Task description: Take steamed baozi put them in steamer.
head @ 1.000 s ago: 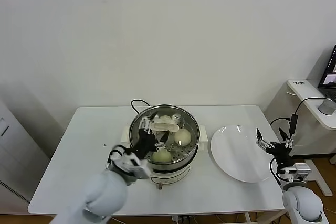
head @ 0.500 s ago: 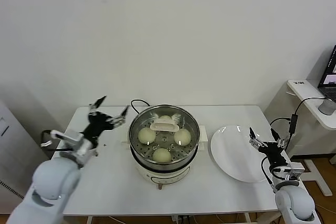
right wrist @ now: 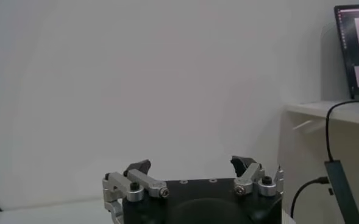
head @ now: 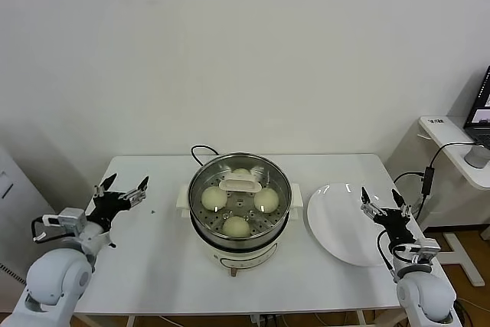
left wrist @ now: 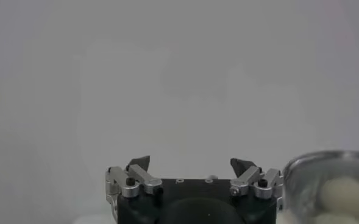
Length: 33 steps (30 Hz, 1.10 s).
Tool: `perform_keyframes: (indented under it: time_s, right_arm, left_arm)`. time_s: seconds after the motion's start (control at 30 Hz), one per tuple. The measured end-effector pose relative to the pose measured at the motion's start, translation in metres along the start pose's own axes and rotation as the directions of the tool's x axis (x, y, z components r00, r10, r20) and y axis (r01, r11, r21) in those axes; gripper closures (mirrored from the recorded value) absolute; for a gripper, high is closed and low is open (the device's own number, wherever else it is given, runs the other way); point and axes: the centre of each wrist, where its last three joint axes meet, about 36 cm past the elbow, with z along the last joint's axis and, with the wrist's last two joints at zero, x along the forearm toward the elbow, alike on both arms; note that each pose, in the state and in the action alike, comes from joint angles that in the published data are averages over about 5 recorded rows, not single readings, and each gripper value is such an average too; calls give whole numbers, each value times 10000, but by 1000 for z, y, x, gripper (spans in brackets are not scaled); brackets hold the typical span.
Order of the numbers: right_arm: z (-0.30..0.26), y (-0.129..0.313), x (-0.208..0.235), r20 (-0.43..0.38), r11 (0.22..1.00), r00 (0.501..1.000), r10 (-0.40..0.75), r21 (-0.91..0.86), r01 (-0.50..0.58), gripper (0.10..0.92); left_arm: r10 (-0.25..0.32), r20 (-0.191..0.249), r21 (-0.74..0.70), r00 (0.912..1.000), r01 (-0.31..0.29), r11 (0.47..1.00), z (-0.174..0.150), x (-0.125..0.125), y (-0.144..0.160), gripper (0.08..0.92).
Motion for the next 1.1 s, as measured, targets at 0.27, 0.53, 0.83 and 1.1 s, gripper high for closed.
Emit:
perform_keyframes:
  time_s: [0.27, 0.53, 0.83, 1.1]
  right_arm:
    - [1, -4, 1, 18, 9993, 9999, 162, 348, -162, 200]
    - [-1, -3, -1, 88, 9982, 9998, 184, 571, -189, 200]
    - [0, -1, 0, -12, 9974, 9999, 127, 707, -126, 200]
    - [1, -2, -1, -96, 9973, 9999, 96, 735, -88, 200]
  left_arm:
    - [-185, -320, 490, 9993, 201, 9986, 13, 2, 7, 177]
    - [-260, -489, 760, 9985, 296, 9967, 20, 3, 9, 177]
    - [-392, -610, 957, 9974, 450, 9944, 24, 4, 15, 177]
    - [-439, -643, 1041, 9970, 505, 9933, 26, 4, 16, 177]
